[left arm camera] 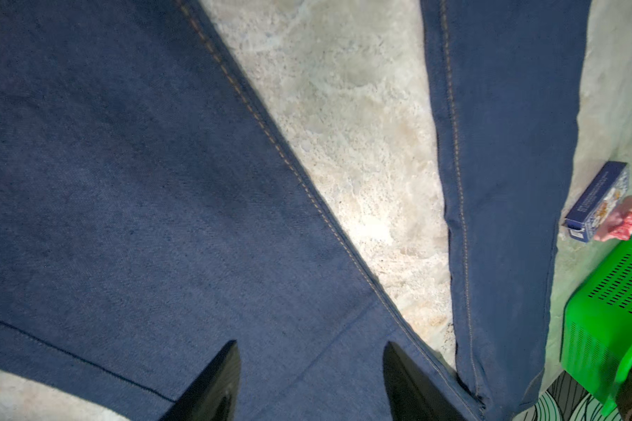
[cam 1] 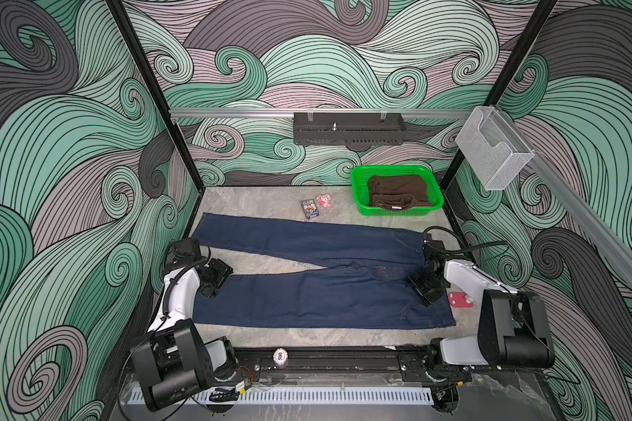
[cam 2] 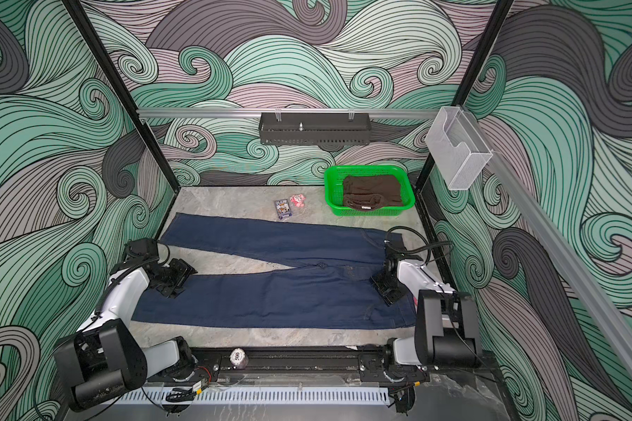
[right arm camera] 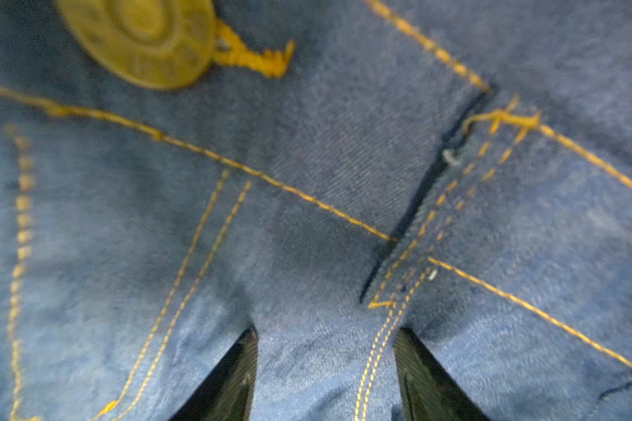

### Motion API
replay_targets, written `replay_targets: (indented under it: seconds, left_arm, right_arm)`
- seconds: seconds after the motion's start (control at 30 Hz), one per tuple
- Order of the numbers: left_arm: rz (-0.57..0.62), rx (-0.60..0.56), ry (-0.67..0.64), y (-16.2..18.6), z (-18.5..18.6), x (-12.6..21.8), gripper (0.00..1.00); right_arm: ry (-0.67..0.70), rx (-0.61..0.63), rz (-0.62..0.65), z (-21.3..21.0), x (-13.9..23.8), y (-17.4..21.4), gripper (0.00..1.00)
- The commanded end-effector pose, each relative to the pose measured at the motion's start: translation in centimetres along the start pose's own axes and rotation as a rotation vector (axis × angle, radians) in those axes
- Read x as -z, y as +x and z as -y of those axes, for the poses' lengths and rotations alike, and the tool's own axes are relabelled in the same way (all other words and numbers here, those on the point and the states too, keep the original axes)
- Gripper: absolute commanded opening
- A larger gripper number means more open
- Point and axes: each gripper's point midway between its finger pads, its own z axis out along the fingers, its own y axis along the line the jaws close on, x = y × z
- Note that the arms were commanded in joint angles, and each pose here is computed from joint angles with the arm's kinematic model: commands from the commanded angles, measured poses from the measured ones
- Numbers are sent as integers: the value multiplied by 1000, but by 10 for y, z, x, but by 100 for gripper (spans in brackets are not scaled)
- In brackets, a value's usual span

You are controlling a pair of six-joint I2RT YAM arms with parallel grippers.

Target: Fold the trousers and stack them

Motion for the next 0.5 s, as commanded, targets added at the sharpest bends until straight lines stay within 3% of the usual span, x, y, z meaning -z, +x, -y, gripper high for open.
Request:
replay_targets:
  seconds: [0.0,0.23,0.47]
  left_arm:
    - [16,50,-54,2,-22,-1,66]
    - [23,61,-15,-5,-17,11,67]
    - [24,-47,173,-9,31,45,70]
  right_arm:
    - [63,-49,-2,29,-3,12,60]
    - [57,-45,28,43,13,19,59]
    - [-114,5,159,15,79,4,59]
